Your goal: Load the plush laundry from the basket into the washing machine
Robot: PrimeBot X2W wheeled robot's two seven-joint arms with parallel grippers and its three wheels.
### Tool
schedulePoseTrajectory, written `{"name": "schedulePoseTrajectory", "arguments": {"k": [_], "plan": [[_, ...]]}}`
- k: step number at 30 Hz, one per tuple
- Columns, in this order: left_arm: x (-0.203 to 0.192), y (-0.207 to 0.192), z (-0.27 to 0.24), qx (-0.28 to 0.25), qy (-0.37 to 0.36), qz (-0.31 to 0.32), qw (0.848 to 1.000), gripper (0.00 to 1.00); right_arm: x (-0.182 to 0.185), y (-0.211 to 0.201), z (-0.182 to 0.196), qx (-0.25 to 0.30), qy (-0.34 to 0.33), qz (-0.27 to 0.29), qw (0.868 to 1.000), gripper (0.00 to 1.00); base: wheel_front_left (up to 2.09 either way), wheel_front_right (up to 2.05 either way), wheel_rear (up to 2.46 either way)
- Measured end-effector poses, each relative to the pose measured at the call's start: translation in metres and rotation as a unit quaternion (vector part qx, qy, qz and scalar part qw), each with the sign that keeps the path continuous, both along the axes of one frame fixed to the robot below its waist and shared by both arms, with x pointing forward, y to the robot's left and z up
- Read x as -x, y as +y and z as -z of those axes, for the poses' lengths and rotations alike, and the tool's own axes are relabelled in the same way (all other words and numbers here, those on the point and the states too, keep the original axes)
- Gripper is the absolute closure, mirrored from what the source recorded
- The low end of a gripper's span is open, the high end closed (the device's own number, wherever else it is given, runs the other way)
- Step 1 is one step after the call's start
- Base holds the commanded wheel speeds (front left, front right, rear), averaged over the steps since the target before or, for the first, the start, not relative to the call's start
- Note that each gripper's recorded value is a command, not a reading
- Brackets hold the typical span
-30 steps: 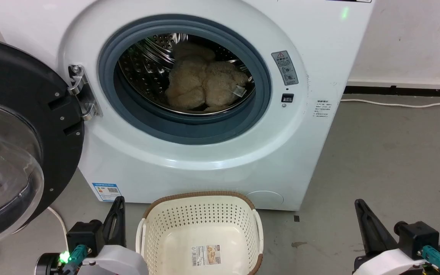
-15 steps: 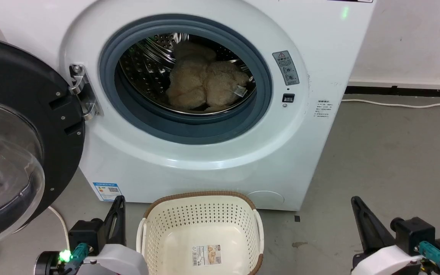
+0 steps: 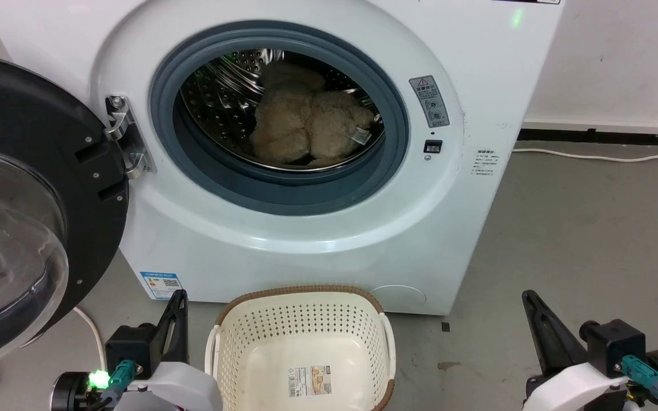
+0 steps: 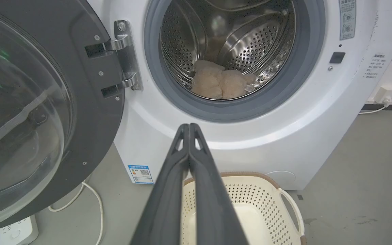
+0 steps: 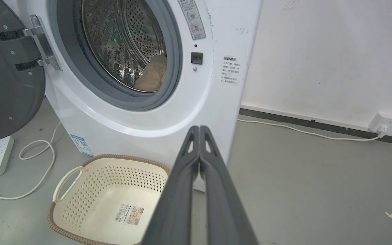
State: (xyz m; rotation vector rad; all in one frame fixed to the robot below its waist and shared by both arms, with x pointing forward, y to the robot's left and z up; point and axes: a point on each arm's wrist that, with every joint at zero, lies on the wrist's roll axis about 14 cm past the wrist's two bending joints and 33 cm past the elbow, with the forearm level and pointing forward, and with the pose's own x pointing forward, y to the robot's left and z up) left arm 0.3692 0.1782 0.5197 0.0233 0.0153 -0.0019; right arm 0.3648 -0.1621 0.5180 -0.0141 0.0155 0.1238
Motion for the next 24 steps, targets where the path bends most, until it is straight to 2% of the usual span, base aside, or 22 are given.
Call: {"name": "schedulePoseTrajectory", "arguments": {"k": [24], "plan": [[0.0001,0.0004,-0.0018,-0.013,0.002,-0.003,1.0,1.0,-0.004,0.0022,-0.0038,0.014,0.001,-0.003,1.0,1.0,0.0,0.0,0.0]]}}
